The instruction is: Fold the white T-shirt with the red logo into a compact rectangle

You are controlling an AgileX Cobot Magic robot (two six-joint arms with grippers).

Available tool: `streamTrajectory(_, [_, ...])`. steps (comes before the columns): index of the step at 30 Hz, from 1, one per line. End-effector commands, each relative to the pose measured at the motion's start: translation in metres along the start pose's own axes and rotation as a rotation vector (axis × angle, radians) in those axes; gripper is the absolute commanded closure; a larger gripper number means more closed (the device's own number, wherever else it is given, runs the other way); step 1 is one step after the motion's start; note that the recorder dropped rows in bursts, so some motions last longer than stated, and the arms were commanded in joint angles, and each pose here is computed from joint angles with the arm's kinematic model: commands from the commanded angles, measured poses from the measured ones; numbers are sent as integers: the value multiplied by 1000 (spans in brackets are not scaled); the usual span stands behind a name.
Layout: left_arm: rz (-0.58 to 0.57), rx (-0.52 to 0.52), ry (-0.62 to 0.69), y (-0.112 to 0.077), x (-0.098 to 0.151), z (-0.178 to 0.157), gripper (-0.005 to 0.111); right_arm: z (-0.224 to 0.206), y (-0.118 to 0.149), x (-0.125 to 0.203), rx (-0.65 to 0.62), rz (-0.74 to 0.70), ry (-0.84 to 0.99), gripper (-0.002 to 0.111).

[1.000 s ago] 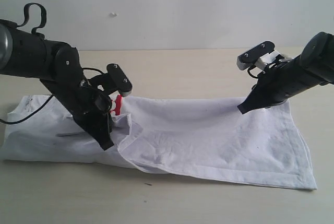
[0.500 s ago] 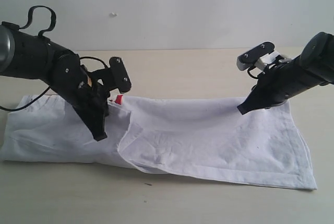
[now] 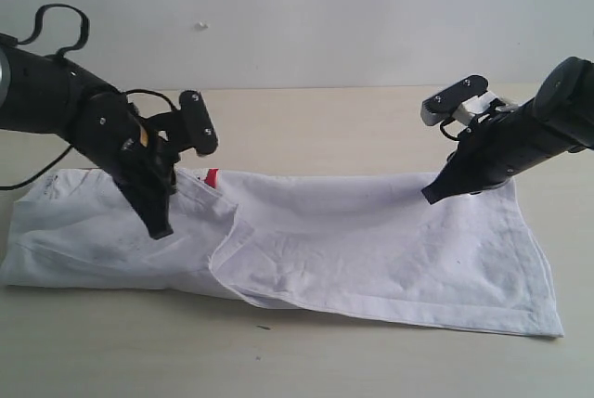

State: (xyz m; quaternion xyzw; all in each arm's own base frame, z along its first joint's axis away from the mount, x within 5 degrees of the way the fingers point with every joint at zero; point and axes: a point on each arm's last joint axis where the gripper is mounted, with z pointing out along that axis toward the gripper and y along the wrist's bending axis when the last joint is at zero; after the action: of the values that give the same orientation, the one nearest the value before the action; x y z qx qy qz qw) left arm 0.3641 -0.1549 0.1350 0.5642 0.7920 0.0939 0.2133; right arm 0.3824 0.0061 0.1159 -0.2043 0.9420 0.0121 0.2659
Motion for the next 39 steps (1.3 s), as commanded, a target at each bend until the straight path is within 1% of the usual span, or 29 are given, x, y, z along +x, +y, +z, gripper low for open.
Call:
streamTrajectory(1, [-122,30,124,17,29,-13,107,-3,-3,-2,6,57,-16,108])
streamTrajectory(3, [-252,9,142,27,42,-17,107,-3,-2,-3,-2,87,-21,108])
streamTrajectory(4, [-345,-4,153,34,52,-18,107,-3,-1,-3,-8,92,-18,108])
streamTrajectory(6, [-470,-18,170,42,65,-19,107,-3,0,-2,-19,91,-11,108])
streamTrajectory(7, [-538,-24,186,47,75,-19,107,-3,0,-2,-22,91,-9,108])
streamTrajectory(9, [-610,-16,207,53,90,-19,107,-3,0,-2,-24,91,-8,108])
streamTrajectory(13, [-853,34,190,65,121,-21,107,-3,0,-2,-24,91,-8,108])
streamTrajectory(15, [-927,64,165,69,134,-22,107,-3,0,-2,-24,91,-8,108])
streamTrajectory(17, [-975,112,128,72,143,-23,107,-3,0,-2,-24,91,-8,108])
streamTrajectory(20, [-1081,207,36,75,152,-27,107,-3,0,-2,-24,91,-8,108])
streamTrajectory(23, [-1125,345,-105,75,148,-32,107,-3,0,-2,-22,91,-9,108])
streamTrajectory(25, [-1139,448,-206,74,139,-37,107,-3,0,-2,-22,91,-9,108])
streamTrajectory(27, [-1103,563,-258,68,131,-43,107,-3,0,-2,-24,91,-8,108])
streamTrajectory(30, [-1047,710,-242,58,128,-50,107,-3,0,-2,-24,95,-8,108])
streamTrajectory(32, [-1006,798,-161,48,131,-52,107,-3,0,-2,-24,107,-8,108])
streamTrajectory(33, [-999,819,-117,45,134,-53,107,-3,0,-2,-24,117,-8,108])
streamTrajectory(35, [-1004,805,3,41,142,-49,107,-3,0,-2,-24,123,-8,108])
streamTrajectory(37, [-1038,745,105,39,151,-45,107,-3,1,-2,-29,124,-4,108])
streamTrajectory(39, [-1070,687,141,37,157,-38,107,-3,1,-1,-33,124,-2,108])
